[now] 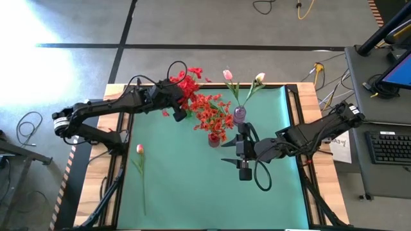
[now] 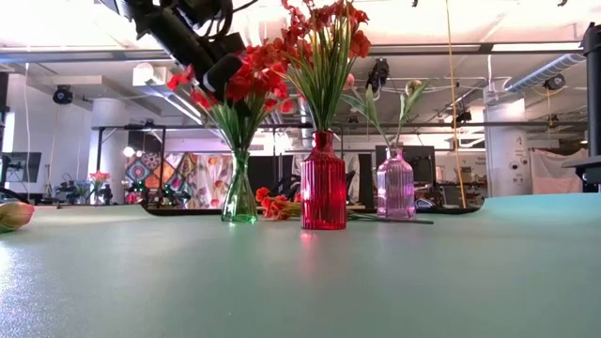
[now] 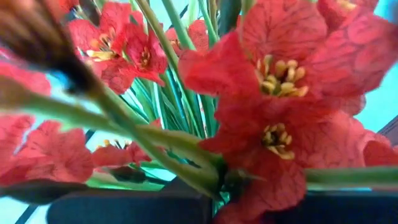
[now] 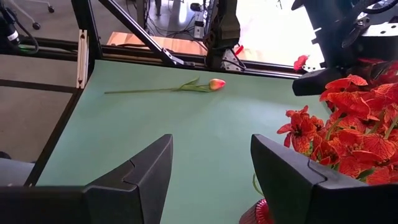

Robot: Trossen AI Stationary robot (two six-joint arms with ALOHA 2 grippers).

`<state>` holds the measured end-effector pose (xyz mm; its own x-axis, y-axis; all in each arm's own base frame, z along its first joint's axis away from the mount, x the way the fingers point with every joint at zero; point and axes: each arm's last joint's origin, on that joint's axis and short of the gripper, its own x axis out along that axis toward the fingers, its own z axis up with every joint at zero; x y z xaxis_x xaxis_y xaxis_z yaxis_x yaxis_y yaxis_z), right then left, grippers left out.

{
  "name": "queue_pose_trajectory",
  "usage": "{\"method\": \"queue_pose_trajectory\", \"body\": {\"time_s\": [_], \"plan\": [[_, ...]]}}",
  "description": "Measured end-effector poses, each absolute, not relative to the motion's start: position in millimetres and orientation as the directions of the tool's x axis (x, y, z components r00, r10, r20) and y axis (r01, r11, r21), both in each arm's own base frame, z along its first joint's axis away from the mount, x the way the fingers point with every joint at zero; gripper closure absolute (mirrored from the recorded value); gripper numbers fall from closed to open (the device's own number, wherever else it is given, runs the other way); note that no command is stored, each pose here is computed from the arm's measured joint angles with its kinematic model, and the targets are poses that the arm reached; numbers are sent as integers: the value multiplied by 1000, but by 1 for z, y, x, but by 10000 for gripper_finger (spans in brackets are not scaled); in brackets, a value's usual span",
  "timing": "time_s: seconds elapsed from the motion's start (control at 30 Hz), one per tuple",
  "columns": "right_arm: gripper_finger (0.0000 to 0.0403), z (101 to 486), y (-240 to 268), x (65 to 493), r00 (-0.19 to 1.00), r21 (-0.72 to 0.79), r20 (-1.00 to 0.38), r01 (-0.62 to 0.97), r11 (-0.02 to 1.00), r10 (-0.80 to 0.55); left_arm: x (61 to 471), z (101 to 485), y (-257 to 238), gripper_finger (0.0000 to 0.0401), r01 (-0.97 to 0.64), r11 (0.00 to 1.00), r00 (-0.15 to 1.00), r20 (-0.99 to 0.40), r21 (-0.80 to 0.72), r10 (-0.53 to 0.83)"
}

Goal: Sort flowers into vase by color
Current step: Put the red flowers into the green vase

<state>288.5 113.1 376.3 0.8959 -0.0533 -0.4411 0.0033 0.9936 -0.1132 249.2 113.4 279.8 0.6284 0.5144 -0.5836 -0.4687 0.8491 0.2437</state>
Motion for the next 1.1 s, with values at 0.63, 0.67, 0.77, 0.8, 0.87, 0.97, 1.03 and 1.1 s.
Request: {"method": "queue_pose_trajectory", "body": {"time_s": [0.63,0.67,0.77,0.8,0.87,0.97,1.03,1.1], "plan": [[193,376,113,289,896,-113,-441,4,994,-54,244,301,111,333,-465,852,625,-592,242,509],[193,376,113,289,896,-113,-441,3,994,-53,244,302,111,327,-463,853,621,-598,243,507],[193,376,113,289,896,-113,-441,3,994,-53,242,304,110,307,-462,854,609,-614,240,502],[193,376,113,289,896,-113,-441,3,994,-53,242,305,110,300,-464,853,610,-613,238,502],[193,376,113,289,896,-113,-441,4,994,-54,242,307,110,285,-467,853,612,-609,235,504],[193,376,113,289,896,-113,-441,3,994,-54,242,311,110,262,-467,853,609,-615,234,502],[193,376,113,288,896,-114,-442,3,994,-53,241,316,110,248,-466,853,603,-622,233,499],[193,376,113,288,896,-114,-442,3,994,-53,240,324,109,236,-471,852,601,-624,227,499]]}}
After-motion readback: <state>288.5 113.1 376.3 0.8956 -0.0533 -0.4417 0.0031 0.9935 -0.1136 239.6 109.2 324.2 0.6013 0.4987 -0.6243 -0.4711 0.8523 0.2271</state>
